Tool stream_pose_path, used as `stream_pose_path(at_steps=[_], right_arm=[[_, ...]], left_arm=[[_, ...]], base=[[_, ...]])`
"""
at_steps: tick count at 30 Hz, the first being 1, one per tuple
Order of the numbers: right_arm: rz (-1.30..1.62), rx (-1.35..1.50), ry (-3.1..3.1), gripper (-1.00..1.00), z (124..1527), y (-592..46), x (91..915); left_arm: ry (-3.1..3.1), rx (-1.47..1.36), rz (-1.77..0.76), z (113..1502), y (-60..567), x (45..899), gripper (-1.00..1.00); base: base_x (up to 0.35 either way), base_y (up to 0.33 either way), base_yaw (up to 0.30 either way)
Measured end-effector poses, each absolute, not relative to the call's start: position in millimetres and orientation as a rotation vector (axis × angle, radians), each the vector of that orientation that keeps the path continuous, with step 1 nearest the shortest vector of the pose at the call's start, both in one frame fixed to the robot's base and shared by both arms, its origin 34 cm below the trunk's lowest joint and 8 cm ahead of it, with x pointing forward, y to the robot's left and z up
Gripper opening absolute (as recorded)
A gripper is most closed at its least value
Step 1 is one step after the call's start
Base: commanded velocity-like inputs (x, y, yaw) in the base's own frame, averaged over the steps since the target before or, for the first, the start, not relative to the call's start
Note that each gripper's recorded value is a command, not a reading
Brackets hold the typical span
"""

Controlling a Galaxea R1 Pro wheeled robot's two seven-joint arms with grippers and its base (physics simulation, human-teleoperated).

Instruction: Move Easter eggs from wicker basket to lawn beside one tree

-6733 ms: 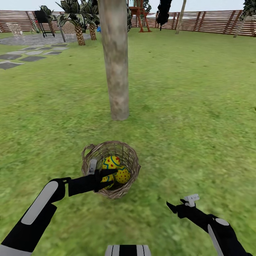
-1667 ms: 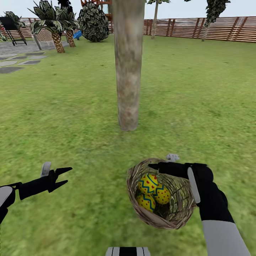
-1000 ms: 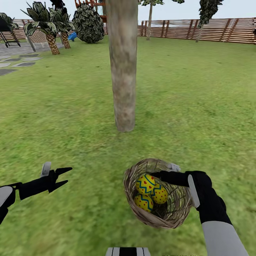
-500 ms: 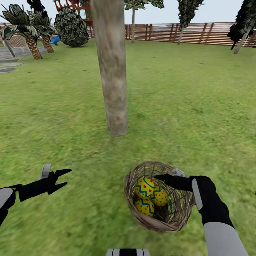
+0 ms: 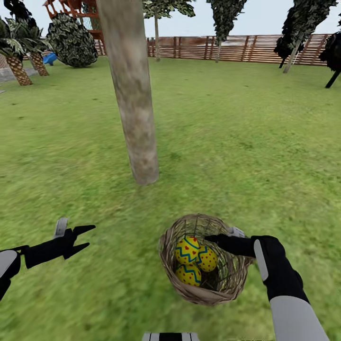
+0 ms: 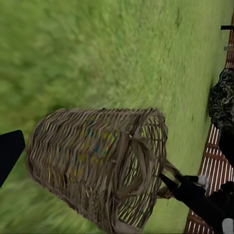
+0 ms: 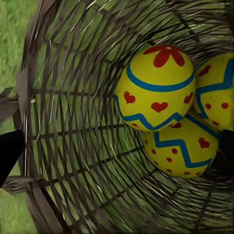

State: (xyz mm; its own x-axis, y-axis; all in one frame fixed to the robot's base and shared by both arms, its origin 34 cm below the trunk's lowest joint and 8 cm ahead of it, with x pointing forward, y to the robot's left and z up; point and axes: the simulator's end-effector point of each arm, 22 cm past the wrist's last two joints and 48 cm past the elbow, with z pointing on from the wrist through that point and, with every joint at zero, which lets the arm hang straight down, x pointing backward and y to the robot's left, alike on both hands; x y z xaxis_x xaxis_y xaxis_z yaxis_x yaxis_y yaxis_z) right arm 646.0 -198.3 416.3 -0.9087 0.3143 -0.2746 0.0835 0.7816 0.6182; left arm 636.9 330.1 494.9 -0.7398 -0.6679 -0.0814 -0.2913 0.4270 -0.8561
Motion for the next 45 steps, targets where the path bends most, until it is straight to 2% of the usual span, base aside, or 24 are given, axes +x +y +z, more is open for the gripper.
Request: stream_pose_path(at_steps=[14, 23, 31, 45], right_arm=[[0.883, 0.357, 2.585, 1.0, 420, -208, 647], [0.869, 0.359, 2.548, 1.0, 426, -214, 653], [0.87, 0.357, 2.545, 1.0, 428, -213, 654], [0.871, 0.357, 2.544, 1.0, 428, -213, 654]], left_arm=[[2.26, -0.802, -1.25, 504, 330, 638, 1.0], [2.252, -0.793, -1.252, 510, 330, 639, 1.0], [2.25, -0.791, -1.252, 511, 330, 639, 1.0], [2.25, -0.79, -1.252, 511, 330, 639, 1.0]], base=[[0.062, 0.076, -0.223], [0.131, 0.243, -0.218], [0.004, 0.283, -0.035], [0.023, 0.055, -0.001]])
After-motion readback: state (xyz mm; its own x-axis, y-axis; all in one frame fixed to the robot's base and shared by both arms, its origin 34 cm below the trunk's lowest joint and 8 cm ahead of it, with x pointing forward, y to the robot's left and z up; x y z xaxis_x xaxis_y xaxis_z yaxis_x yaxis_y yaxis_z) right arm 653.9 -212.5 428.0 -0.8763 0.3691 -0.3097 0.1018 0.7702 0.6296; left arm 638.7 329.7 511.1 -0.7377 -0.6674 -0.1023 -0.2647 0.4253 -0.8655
